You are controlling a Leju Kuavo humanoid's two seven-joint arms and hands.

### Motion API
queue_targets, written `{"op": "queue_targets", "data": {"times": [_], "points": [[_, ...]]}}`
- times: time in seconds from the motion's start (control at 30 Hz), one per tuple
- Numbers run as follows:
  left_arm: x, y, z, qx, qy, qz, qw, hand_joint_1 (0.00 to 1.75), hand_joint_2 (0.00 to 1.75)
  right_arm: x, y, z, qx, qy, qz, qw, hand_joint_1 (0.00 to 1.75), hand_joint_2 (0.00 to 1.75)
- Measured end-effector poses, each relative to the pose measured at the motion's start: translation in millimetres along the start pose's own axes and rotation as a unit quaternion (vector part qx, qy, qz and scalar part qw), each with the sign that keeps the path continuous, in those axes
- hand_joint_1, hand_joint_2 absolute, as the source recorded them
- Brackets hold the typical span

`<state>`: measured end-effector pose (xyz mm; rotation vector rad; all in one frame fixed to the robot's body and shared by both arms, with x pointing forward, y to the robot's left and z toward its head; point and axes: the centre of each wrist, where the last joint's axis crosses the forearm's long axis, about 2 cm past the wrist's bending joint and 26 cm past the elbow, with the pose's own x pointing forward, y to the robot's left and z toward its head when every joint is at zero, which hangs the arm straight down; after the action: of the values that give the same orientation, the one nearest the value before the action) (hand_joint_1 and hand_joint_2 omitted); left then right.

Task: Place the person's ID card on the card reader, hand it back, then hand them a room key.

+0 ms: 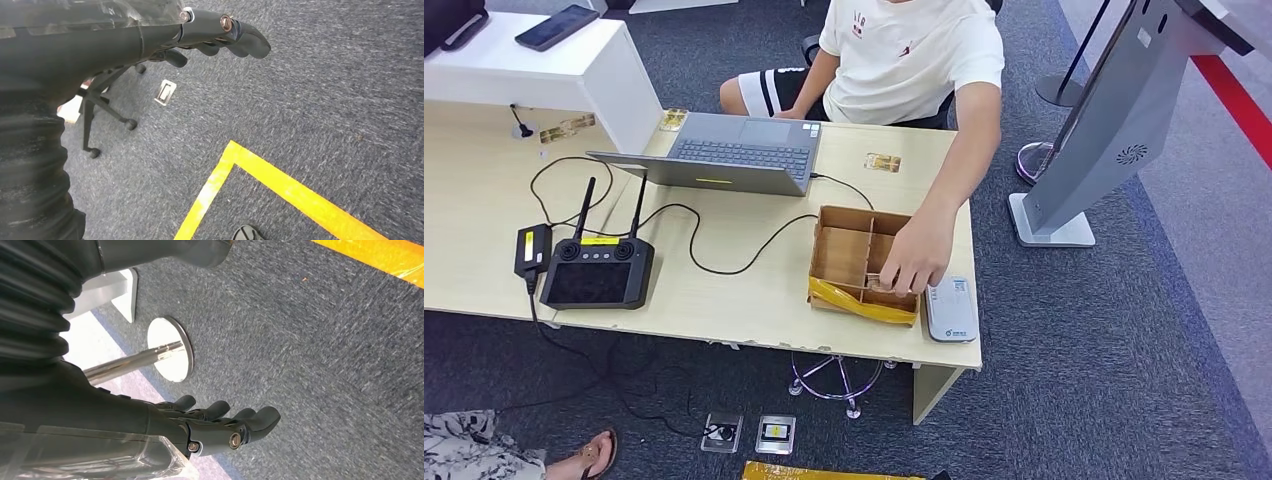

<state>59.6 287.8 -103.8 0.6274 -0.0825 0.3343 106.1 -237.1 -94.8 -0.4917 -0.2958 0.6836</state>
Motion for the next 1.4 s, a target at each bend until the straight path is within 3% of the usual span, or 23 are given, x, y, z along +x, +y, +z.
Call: {"op": "queue_targets", "data": {"times": [0.7,1.4], "points": [[0.5,4.0,-3.1,0.005,0.01,0.007,1.0,0.0,1.75,2.2,5.9,3.9,-0.014,-0.004,0.003,1.0,0.0,1.75],[-0.6,-7.3,5.4,-0.01,-0.016,-0.013,1.0,0.0,1.75,-1.1,3.0,1.4,0.005,0.001,-0.01,1.0,0.0,1.75]]}}
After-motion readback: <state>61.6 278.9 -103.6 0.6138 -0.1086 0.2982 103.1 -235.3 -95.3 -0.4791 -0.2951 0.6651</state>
